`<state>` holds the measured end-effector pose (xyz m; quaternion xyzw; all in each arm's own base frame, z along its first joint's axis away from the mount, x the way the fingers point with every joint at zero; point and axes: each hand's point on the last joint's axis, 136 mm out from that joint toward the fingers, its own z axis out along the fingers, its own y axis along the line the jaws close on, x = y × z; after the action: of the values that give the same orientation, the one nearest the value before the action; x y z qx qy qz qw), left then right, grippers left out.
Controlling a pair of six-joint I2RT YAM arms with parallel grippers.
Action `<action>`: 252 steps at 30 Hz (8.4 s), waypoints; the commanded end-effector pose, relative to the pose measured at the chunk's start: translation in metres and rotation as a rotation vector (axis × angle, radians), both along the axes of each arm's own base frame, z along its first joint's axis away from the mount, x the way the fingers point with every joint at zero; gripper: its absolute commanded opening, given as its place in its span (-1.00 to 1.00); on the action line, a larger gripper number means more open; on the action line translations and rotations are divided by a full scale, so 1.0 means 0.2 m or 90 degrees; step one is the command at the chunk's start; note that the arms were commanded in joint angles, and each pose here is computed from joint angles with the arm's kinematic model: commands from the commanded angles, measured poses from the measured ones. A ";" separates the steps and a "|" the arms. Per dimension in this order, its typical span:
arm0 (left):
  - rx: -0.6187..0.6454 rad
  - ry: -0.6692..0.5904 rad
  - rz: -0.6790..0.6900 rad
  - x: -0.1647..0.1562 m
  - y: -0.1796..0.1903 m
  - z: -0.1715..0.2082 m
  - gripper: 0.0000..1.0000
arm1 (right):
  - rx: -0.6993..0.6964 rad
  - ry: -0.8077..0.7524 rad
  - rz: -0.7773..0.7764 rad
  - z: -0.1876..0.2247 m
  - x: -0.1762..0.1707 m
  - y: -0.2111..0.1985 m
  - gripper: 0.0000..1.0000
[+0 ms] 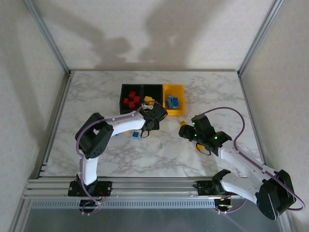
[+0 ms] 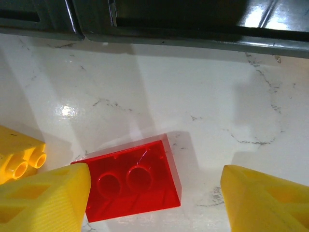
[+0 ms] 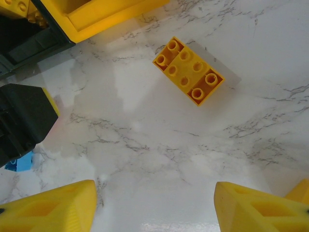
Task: Sort the legos into containers by color
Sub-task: Pick up the lego from the center of the table, then place the lego in the container, then pick up the lego from the center of the table, then place the lego in the container, then pick up the lego from the bottom-right of the table.
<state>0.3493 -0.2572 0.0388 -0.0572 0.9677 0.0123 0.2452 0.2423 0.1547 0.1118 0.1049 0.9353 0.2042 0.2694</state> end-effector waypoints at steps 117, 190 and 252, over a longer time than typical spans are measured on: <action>-0.314 -0.109 -0.036 -0.16 0.20 0.54 0.44 | -0.147 -0.001 0.044 -0.07 0.34 -0.09 0.40; -0.276 -0.201 0.123 -0.26 0.57 0.68 0.44 | -0.116 -0.016 0.194 -0.02 1.28 0.94 -0.51; -0.372 -0.097 -0.269 -0.39 -0.38 0.59 0.42 | -0.149 0.231 -0.257 -0.42 -0.19 -0.42 0.52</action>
<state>0.2680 -0.3276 0.1472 0.0686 0.9035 -0.3204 0.2764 0.2027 0.0701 0.0343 0.2714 0.9516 0.0075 0.1440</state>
